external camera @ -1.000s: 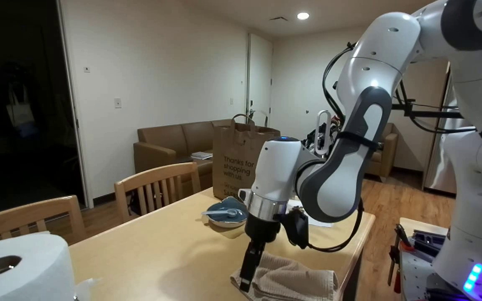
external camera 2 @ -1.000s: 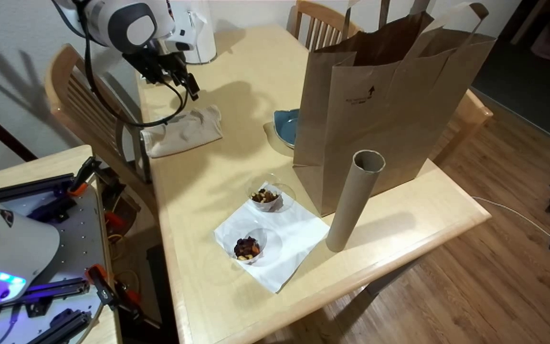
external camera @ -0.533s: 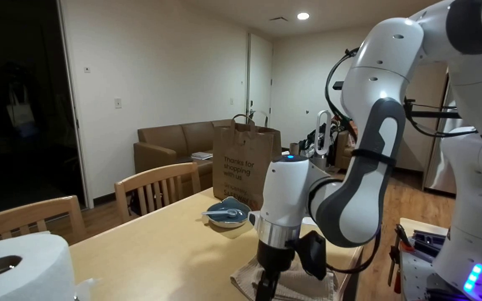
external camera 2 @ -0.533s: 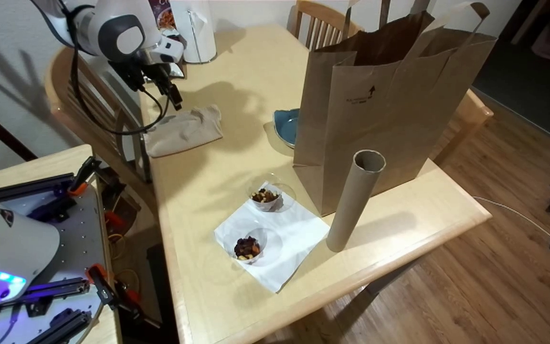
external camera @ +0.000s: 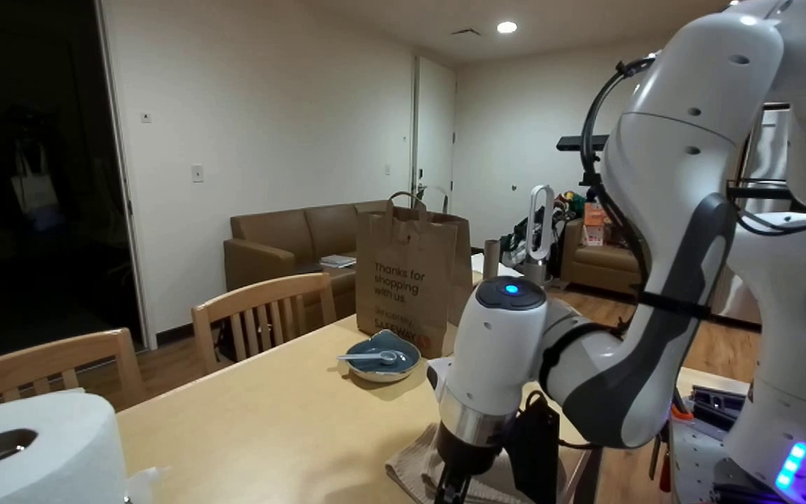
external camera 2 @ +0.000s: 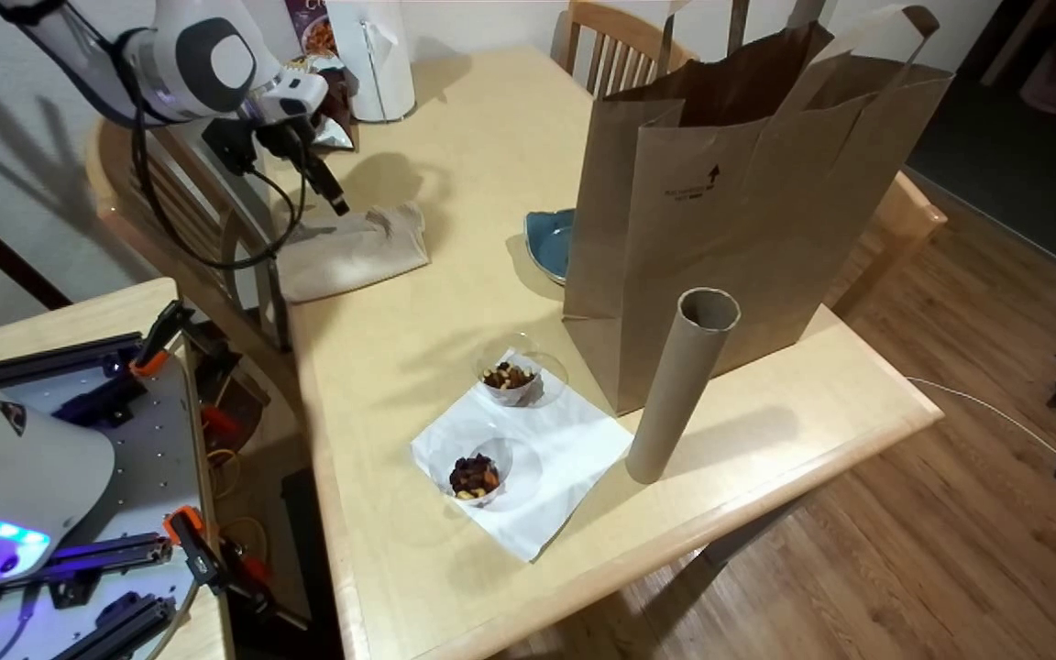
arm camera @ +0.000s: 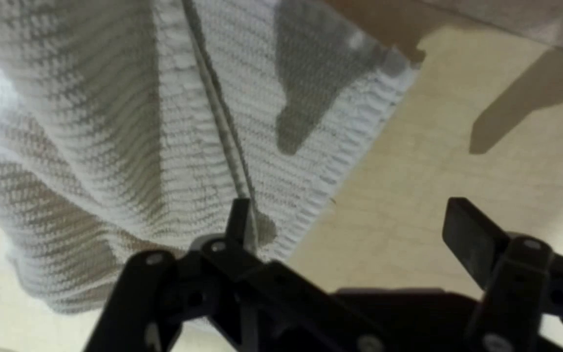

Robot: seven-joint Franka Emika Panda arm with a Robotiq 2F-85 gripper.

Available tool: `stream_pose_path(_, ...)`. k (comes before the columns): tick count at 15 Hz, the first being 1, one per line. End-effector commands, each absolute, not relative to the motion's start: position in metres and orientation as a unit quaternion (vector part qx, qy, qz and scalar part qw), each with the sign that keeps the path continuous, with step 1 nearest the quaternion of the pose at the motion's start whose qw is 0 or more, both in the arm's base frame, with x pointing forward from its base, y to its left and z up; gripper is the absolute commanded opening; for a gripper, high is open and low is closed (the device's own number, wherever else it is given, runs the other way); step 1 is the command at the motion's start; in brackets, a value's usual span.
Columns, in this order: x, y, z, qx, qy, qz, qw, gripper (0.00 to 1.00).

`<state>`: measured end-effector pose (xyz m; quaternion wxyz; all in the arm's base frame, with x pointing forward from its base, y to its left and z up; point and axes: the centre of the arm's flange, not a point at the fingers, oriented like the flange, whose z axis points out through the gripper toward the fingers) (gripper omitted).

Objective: Use the cloth to wipe the table.

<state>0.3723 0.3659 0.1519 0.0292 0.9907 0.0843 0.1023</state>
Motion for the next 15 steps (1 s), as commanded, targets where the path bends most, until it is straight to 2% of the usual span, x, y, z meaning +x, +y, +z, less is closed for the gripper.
stream_pose_path(1,0.356,0.377,0.157,0.990,0.068,0.112,0.054,1.00)
stream_pose_path(12,0.328,0.327,0.131,0.986,-0.050,0.076,0.142,1.00)
stream_pose_path(15,0.329,0.330,0.135,0.986,-0.044,0.095,0.130,1.00)
